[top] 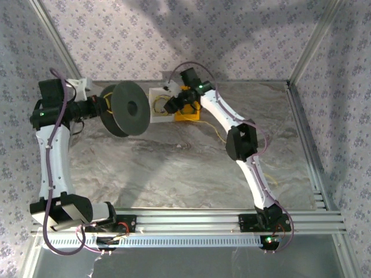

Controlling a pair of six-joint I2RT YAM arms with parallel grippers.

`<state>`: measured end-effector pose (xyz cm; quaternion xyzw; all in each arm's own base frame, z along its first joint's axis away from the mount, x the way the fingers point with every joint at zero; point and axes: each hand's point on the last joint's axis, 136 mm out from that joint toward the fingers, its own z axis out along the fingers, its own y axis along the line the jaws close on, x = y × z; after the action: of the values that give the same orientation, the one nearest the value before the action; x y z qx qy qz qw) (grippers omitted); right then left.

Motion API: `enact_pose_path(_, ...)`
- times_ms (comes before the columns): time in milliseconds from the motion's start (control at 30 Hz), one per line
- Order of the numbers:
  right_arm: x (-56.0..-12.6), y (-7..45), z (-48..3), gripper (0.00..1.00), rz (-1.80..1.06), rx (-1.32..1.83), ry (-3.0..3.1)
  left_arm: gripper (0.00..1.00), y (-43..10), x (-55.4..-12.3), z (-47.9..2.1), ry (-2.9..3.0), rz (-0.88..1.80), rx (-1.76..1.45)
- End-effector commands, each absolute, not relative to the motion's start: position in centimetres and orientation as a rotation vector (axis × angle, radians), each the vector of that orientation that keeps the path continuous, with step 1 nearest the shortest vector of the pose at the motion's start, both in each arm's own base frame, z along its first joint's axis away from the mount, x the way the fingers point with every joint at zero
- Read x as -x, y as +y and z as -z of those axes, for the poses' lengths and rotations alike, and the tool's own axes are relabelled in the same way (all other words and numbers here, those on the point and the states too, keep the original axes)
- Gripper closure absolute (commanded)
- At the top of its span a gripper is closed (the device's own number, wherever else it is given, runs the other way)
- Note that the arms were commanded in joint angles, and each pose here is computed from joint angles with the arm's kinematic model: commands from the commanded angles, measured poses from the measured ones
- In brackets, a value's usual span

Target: Wrap the cables

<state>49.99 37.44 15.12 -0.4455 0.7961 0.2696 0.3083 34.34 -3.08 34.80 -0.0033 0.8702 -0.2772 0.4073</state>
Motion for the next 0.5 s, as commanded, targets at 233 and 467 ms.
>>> enact_pose_path(233, -47.5, 31.2, -16.6, 0.30, -0.687, 1.128, 2.160, 1.00, -2.3, -35.7, -40.8, 2.020, 0.742, 0.068)
enact_pose_path(467, -45.7, 27.2, -14.4, 0.34, -0.638, 1.072, 2.224, 1.00, -1.0, -35.8, -43.6, 1.929, 0.787, 0.123)
